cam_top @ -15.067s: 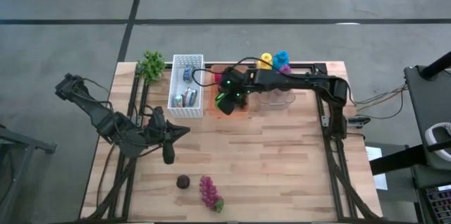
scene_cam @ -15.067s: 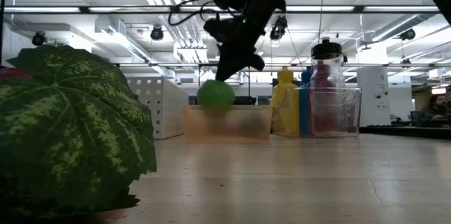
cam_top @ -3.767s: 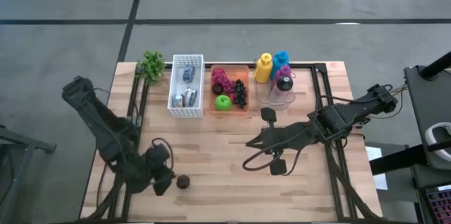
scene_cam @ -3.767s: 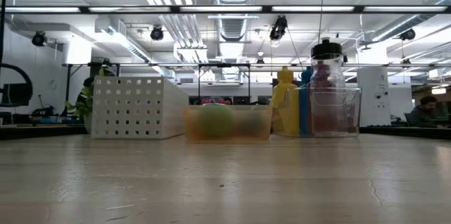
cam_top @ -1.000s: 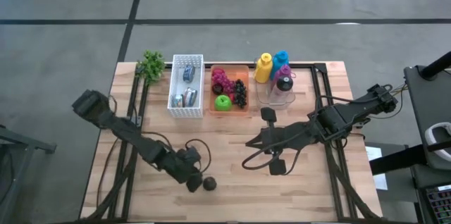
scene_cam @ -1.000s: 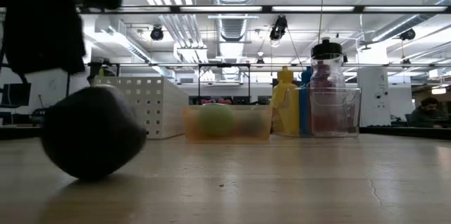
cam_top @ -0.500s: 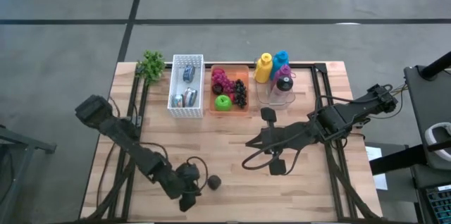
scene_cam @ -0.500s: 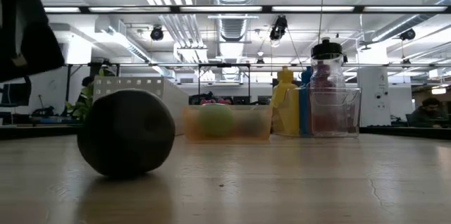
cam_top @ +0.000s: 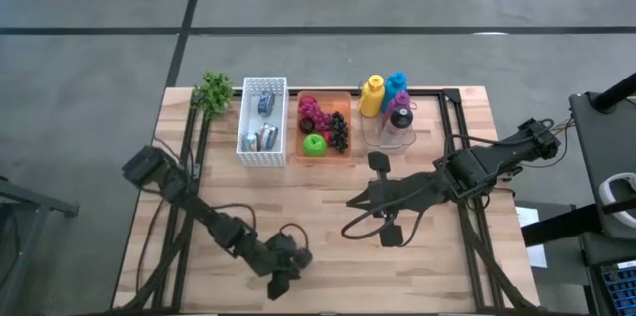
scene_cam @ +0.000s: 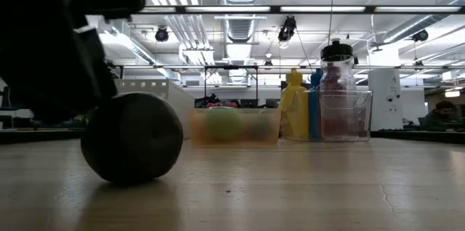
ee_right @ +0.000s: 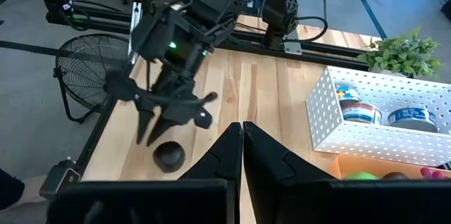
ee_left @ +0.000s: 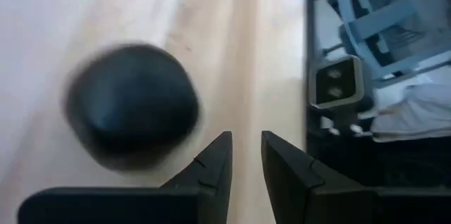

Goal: Pick & Place Food Item
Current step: Put the plum into the orange bin

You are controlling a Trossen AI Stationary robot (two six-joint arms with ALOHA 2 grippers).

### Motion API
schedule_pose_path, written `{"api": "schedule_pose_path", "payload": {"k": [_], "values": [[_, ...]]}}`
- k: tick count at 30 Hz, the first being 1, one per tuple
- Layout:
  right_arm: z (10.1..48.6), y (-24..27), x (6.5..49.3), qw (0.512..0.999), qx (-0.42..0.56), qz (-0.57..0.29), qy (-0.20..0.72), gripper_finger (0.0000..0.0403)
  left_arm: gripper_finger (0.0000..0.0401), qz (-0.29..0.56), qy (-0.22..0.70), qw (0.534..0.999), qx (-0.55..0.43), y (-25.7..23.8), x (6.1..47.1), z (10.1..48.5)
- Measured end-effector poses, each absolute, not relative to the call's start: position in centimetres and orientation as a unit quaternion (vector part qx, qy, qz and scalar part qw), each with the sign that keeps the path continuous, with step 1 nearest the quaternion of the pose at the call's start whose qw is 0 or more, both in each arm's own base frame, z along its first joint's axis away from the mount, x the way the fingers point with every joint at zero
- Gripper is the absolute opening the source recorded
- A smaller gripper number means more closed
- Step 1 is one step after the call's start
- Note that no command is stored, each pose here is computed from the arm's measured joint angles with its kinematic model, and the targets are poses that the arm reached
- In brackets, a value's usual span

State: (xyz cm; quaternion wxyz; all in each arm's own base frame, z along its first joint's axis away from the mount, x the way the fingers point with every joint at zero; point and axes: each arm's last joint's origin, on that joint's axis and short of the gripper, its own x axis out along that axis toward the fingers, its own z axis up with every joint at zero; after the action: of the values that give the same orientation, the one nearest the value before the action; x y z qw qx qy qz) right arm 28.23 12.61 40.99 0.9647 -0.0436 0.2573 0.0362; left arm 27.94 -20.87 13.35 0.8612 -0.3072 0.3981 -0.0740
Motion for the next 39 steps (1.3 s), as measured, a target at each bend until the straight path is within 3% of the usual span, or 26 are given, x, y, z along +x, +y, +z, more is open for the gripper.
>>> {"api": "schedule_pose_path", "payload": {"k": [17,31,39], "values": [[41.0,12.6,28.2,0.965,-0.045,0.037,0.257,0.0008,0.0081,0.019,0.425,0.874,-0.236,-14.5,30.5,12.2],[41.0,12.5,28.3,0.965,-0.043,0.034,0.258,0.0010,0.0080,0.039,0.417,0.882,-0.215,-11.7,31.7,12.3],[41.0,12.5,28.3,0.965,-0.044,0.034,0.258,0.0067,0.0080,0.000,0.376,0.897,-0.233,-12.3,30.9,16.1]]}}
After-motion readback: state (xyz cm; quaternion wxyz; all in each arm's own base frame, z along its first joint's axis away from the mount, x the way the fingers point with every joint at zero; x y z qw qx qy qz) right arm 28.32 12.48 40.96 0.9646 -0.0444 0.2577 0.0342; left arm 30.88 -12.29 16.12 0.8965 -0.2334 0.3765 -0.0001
